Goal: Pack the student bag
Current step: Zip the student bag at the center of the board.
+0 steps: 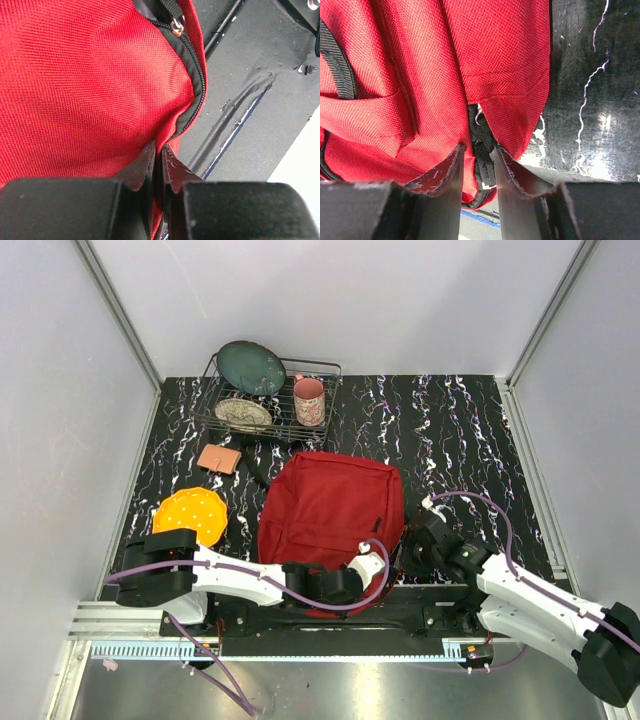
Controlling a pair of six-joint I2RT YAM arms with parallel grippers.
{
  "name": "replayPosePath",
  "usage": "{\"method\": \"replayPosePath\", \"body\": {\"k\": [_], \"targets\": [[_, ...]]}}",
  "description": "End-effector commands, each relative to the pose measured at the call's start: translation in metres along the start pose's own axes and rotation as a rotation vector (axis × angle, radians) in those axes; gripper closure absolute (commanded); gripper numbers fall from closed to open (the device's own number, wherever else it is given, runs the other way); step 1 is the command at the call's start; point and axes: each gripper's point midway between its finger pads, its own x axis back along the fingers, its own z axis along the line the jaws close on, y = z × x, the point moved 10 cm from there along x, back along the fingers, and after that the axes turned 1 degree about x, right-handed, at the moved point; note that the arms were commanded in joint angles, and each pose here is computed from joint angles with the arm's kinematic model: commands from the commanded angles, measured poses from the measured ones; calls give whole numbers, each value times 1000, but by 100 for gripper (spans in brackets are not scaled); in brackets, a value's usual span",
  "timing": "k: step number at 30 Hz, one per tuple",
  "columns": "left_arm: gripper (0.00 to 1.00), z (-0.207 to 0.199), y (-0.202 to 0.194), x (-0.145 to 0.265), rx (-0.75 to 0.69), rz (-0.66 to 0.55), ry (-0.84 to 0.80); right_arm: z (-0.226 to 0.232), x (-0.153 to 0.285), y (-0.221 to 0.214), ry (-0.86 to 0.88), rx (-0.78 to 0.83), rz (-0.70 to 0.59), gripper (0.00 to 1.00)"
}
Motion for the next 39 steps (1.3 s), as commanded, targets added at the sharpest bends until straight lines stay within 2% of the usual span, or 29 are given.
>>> {"method": "replayPosePath", "body": {"k": [1,13,18,19,22,23,25,29,30,39], "targets": [[95,-12,11,0,18,-41,-55,-7,-3,-4,-42,23,20,64],[95,-13,10,-1,17,-38,-54,-10,-16,-9,-84,13,61,68],[95,-12,9,-1,16,-34,-51,-16,-19,-13,-80,-1,65,78],[95,-12,9,-1,16,-33,-51,-16,-18,-13,-73,-4,61,84],[95,-12,8,-1,15,-30,-49,-16,-14,-13,-54,-14,36,90],[95,-11,8,-2,15,-30,-48,-16,-12,-13,-53,-15,31,96],[95,-11,8,-2,16,-29,-47,-14,-6,-10,-28,-25,1,100],[96,-11,7,-2,20,-26,-47,-10,9,-5,2,-39,-65,100],[100,-11,6,-2,20,-21,-46,-8,15,-3,31,-44,-97,100],[100,-11,2,0,17,-13,-75,-12,25,14,22,-159,-338,100]]}}
